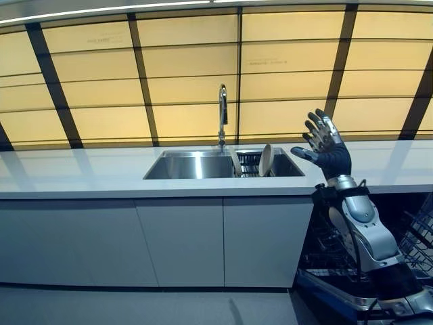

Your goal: Take plates into dishwasher

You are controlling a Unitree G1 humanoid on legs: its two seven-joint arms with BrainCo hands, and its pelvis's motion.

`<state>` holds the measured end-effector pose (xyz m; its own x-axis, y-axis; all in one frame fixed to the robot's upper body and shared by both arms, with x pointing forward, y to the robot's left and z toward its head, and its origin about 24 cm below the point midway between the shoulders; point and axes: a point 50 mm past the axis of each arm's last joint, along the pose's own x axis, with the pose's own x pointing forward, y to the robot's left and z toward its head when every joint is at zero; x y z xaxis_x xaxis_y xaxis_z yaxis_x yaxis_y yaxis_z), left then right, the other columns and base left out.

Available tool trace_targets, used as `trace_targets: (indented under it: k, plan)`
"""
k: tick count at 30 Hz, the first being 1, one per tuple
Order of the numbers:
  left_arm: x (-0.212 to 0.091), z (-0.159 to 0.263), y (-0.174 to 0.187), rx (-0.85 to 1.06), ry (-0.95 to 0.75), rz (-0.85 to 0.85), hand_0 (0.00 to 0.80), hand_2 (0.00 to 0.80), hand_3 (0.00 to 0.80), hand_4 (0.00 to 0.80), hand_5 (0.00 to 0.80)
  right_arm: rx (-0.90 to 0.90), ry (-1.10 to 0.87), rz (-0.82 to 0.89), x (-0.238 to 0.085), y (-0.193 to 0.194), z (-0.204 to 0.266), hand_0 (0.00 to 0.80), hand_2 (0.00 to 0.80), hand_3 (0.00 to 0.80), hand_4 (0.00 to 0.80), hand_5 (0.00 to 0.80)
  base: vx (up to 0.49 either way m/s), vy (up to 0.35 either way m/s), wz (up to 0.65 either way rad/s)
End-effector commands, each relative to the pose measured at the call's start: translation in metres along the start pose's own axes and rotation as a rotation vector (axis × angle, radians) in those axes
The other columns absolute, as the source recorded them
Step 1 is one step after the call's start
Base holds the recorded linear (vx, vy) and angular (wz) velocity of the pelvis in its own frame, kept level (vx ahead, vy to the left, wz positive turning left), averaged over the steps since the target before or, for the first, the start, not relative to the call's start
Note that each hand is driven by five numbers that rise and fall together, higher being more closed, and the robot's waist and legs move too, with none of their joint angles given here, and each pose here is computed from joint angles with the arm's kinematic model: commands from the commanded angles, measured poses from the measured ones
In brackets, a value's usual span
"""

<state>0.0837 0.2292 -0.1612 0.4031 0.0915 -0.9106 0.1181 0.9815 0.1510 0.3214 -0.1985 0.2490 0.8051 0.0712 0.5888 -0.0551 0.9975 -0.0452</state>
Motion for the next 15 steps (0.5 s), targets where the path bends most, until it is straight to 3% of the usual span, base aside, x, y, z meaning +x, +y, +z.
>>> trace_targets:
  k: [1,8,15]
  plan:
    - [-0.005,-0.019,0.011,0.014,0.077,0.044,0.0,0.0,0.0,0.0,0.0,-0.004,-0.142,-0.001,0.018,0.002,0.029,0.0,0.0,0.0,0.0,0.0,0.277,0.088,-0.32]
    - [-0.007,-0.031,0.009,-0.045,0.126,0.055,0.0,0.0,0.0,0.0,0.0,-0.017,-0.136,0.027,0.01,-0.012,0.027,0.0,0.0,0.0,0.0,0.0,0.337,0.206,-0.42]
    - [-0.001,-0.007,0.014,-0.016,0.05,0.039,0.0,0.0,0.0,0.0,0.0,-0.012,-0.09,-0.04,-0.01,-0.029,0.012,0.0,0.0,0.0,0.0,0.0,0.288,0.198,-0.01]
